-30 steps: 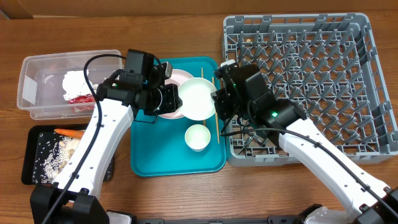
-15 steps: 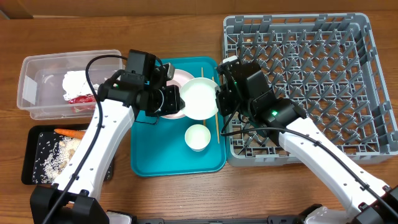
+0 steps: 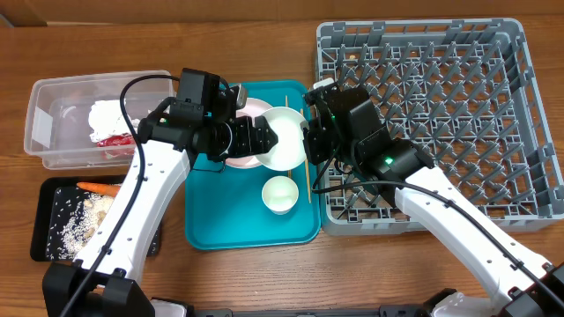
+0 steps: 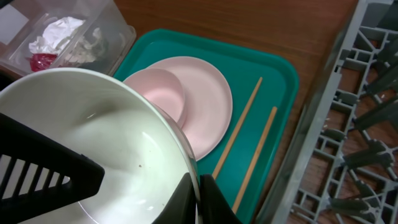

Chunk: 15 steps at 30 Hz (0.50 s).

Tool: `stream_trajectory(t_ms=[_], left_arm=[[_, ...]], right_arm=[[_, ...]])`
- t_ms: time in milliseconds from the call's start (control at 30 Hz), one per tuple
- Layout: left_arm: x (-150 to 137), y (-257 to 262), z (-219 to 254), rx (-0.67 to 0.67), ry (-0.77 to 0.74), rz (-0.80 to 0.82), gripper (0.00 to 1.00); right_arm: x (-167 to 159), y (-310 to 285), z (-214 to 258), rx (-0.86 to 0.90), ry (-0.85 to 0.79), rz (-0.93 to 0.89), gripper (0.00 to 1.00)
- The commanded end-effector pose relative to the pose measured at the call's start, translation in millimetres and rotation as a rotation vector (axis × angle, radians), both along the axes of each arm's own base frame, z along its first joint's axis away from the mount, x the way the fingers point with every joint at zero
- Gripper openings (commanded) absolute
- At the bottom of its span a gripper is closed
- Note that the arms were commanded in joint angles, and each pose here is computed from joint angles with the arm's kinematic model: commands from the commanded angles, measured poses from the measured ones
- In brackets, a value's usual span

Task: Sort waste into correct bins and load items into the dishwasher
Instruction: 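Reach the right gripper to the bowl and grasp its rim, then release the bowl from the left gripper and carry it right over the rack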

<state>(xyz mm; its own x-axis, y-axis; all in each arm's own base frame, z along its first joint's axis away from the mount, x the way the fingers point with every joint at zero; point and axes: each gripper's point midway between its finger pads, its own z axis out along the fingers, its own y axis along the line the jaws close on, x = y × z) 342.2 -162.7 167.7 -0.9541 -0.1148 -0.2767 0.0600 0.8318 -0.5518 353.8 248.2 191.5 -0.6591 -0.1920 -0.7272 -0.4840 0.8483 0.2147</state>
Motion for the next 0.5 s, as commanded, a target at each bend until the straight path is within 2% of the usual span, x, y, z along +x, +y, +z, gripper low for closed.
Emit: stream_trajectory(t_ms=[0,167,233,400,467], left_arm=[[13.0,-1.2,30.4,-0.054,-0.073,-0.002,0.92],[26.2,2.6,61.9,-0.117,-0.134,0.004,1.0],[32.5,7.0,69.5,-0.12,-0.162,0.016,1.0],[41.4,19.3,65.3,-0.058,-0.186,0.064,1.0],[44.7,26.3,62.0,-0.017,-0.193,0.09,1.0]], right_arm=[[17.1,-16.0,23.3,-0.028,-0.103,-0.097,0.04],[40.2,-46.3,36.1,-0.114,-0.216,-0.274,0.04],[53.2,-58.9,45.5,-0.165,-0.294,-0.34,0.04],[80.3,-84.5,59.8,-0.287,-0.438,-0.446,0.04],[93.9,-105.9,68.7,-0.393,-0.515,-0.519,0.04]])
